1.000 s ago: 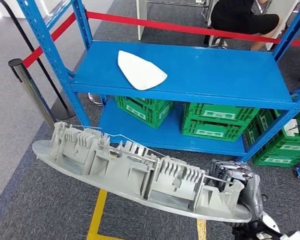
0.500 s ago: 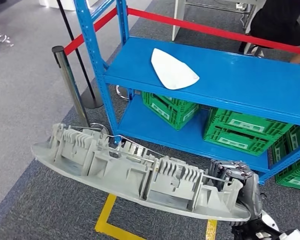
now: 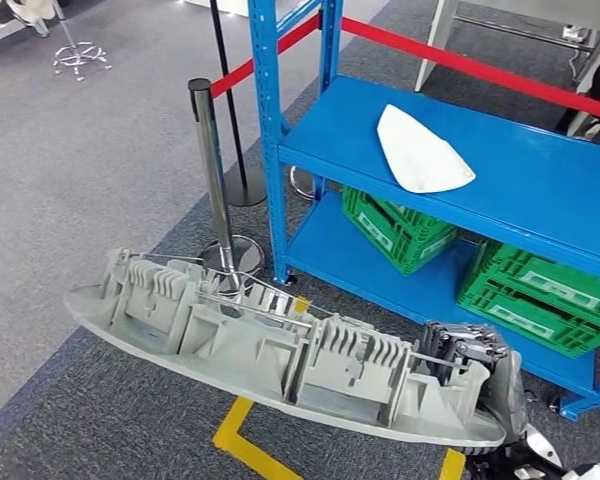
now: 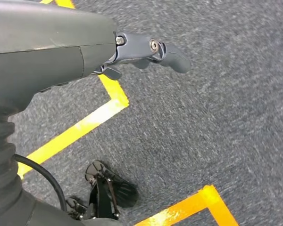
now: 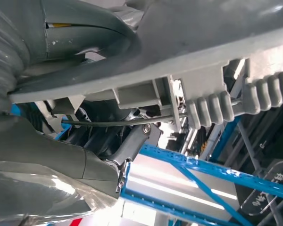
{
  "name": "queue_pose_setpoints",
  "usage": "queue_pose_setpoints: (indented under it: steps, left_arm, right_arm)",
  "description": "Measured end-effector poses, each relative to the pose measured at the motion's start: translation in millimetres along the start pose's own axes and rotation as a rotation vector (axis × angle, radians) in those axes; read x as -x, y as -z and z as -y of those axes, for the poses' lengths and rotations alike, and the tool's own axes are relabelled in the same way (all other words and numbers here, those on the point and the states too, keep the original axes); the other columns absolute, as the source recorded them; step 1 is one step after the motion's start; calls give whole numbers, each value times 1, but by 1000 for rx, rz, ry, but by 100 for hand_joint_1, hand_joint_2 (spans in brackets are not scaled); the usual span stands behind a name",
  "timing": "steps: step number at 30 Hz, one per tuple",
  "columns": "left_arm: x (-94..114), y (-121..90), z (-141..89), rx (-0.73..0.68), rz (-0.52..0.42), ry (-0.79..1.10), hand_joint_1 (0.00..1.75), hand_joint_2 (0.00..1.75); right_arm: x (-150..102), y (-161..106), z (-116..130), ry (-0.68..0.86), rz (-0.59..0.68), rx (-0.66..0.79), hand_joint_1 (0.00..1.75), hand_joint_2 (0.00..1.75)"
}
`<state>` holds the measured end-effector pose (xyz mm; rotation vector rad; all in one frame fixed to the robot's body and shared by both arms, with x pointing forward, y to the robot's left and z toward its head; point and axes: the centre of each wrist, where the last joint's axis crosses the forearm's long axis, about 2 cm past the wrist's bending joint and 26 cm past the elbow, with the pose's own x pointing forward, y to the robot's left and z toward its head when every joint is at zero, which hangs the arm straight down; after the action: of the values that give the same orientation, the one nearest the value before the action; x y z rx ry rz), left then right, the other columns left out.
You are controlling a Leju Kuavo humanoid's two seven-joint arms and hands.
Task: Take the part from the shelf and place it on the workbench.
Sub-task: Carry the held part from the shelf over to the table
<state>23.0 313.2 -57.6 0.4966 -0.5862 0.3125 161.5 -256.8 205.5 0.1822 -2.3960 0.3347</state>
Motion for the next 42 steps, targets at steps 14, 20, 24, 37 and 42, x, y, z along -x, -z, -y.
queue_pose_setpoints:
  steps: [14,20,24,37,42]
  left_arm:
    - [0,0,-1,0,3,4,0,175]
    - [1,-1,0,1,1,5,0,175]
    - [0,-1,1,3,2,5,0,175]
    - [1,-1,-1,2,2,7,0,175]
    - [2,-1,-1,1,0,8,0,175]
  right_arm:
    - [0,0,0,0,0,0,175,175]
    - [0,1,0,-2,4,0,175,175]
    - [0,1,0,-1,3,0,175,175]
    - [0,0,0,-1,1,1,175,175]
    - [0,0,0,-1,0,1,175,175]
